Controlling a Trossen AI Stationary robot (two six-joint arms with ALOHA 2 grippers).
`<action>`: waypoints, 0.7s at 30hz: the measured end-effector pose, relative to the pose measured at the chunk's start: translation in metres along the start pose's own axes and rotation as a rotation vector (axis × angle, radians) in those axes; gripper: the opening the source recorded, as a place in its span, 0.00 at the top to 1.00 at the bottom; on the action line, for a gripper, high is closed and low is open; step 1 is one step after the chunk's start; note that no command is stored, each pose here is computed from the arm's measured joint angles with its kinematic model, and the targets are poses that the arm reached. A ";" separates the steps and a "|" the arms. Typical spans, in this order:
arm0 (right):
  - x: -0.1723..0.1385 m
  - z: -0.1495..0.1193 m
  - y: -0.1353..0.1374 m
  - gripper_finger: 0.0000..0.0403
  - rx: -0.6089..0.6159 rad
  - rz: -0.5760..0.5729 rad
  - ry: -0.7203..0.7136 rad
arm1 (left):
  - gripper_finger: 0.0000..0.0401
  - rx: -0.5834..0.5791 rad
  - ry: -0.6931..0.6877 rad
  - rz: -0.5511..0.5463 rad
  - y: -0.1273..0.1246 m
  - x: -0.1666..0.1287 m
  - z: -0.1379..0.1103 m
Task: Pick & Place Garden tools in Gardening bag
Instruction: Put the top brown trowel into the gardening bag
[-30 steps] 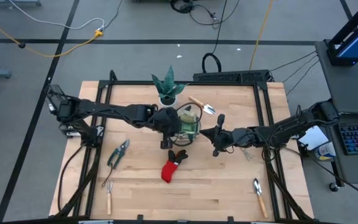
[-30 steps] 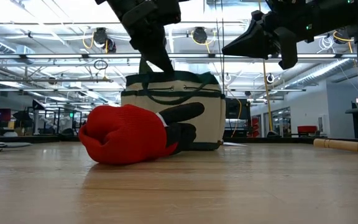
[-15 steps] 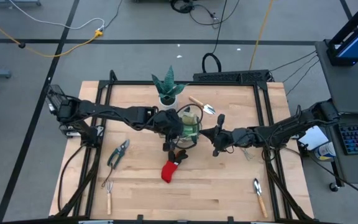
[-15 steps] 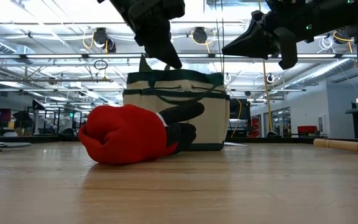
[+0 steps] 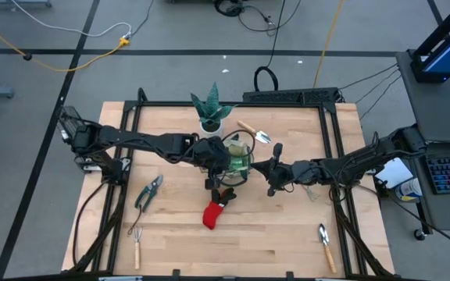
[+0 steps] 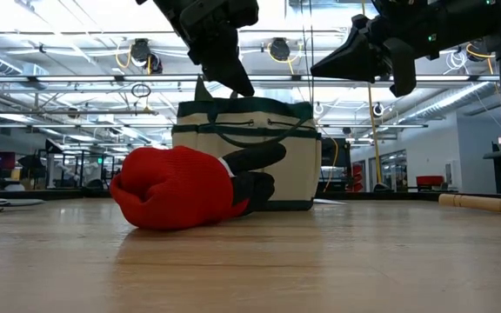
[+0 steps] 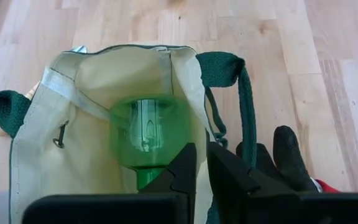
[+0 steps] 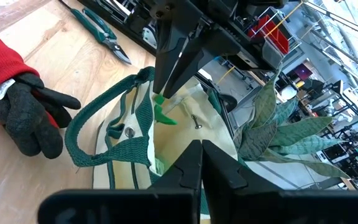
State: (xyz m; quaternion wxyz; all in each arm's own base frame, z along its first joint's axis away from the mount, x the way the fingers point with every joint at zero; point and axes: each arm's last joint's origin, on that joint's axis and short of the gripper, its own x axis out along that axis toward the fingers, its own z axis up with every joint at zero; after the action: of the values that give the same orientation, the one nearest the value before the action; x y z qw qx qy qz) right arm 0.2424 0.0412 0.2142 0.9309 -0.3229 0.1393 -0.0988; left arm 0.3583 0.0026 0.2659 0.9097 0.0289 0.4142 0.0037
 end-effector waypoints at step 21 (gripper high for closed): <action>0.000 0.000 0.000 0.77 0.109 -0.001 -0.003 | 0.88 -0.151 0.048 0.013 0.006 0.000 -0.005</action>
State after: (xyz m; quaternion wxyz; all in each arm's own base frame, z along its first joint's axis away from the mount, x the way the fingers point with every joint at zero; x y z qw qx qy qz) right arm 0.2426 0.0412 0.2145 0.9472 -0.2720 0.1323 -0.1063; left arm 0.3547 0.0093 0.2629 0.8991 -0.0372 0.4342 0.0418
